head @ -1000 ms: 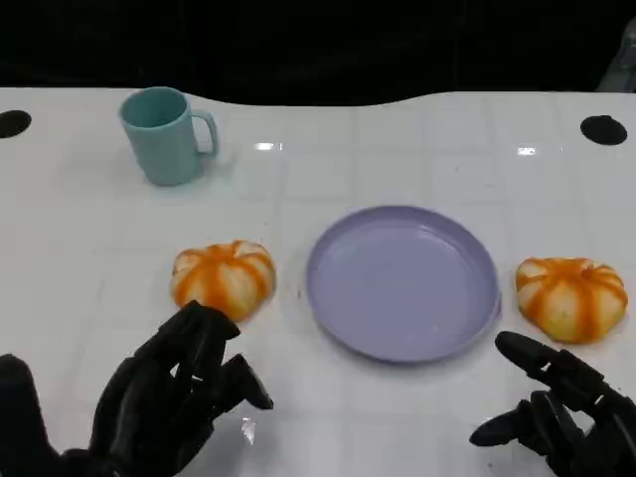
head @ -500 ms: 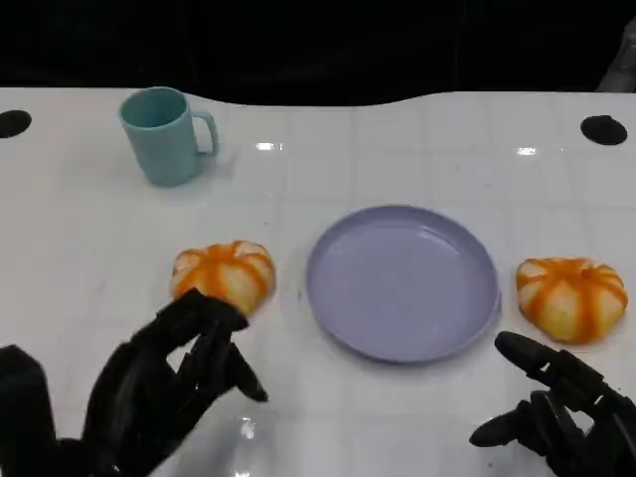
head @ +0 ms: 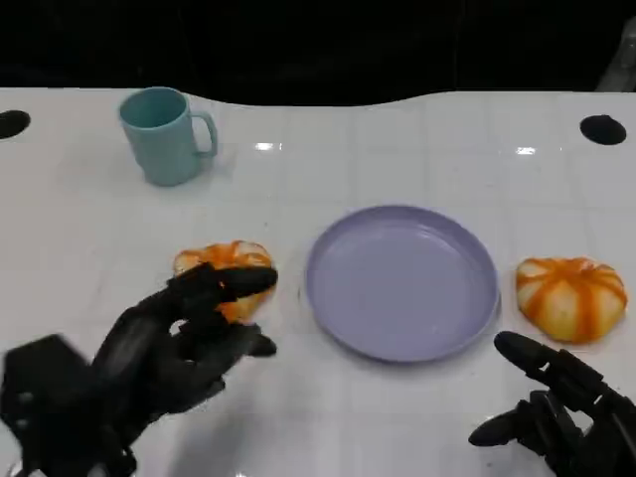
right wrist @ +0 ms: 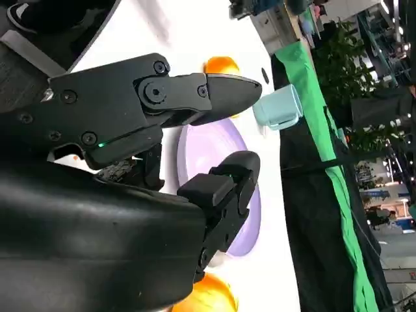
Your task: Grasp the bread from the table and place it into the plate.
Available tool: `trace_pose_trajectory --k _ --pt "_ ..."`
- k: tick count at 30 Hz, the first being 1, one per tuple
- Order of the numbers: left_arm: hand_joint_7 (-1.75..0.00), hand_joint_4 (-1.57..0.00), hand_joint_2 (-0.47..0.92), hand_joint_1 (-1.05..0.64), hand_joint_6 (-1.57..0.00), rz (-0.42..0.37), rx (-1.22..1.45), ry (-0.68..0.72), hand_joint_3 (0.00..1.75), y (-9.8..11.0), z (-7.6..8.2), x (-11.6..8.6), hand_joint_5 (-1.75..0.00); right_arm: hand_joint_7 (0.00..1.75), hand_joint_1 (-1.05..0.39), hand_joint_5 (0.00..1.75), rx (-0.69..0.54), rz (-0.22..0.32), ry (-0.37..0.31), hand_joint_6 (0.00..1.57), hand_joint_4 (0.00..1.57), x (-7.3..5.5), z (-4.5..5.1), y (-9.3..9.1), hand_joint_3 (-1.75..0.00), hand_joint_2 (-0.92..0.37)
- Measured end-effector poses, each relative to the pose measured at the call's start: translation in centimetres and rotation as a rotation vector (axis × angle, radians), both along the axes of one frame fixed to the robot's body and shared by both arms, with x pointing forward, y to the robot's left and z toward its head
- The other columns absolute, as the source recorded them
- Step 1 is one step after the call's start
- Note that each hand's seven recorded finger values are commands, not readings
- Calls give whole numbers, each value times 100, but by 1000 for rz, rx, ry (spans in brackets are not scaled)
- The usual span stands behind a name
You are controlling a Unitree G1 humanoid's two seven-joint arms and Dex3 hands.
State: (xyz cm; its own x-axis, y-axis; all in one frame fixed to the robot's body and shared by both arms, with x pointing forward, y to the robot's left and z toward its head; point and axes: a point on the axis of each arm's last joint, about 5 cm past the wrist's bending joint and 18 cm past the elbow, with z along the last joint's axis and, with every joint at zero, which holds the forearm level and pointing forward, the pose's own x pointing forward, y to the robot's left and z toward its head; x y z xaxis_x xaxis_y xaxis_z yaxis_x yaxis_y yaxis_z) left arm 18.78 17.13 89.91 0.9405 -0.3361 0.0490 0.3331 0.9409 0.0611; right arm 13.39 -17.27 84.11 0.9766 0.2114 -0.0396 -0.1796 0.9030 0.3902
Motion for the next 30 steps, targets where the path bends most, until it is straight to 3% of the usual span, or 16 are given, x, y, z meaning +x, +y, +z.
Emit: trace_pose_trajectory --k 5,8,11,22,30 --pt "-6 -9 88 -53 -44 20 587 -211 0 90 250 158 -65 27 -75 109 4 -1 -1 97 71 1 0 8 -33 -92" --pt "-1 -11 85 -54 -40 -24 902 -407 0 56 473 261 -53 26 -75 109 4 -2 -3 96 71 8 1 6 -33 -92" --pt "-1 -13 83 -54 -39 -52 1016 -461 0 9 587 334 -51 26 -75 109 3 0 -13 96 71 27 11 10 -34 -92" --pt "0 -30 85 -55 -40 -106 1298 -418 0 -153 468 626 -23 26 -76 110 -14 3 -16 96 70 21 7 9 -34 -92" --pt "0 -33 85 -55 -40 -133 1346 -370 0 -200 399 717 -17 26 -76 110 -13 4 -17 96 70 20 6 11 -33 -92"
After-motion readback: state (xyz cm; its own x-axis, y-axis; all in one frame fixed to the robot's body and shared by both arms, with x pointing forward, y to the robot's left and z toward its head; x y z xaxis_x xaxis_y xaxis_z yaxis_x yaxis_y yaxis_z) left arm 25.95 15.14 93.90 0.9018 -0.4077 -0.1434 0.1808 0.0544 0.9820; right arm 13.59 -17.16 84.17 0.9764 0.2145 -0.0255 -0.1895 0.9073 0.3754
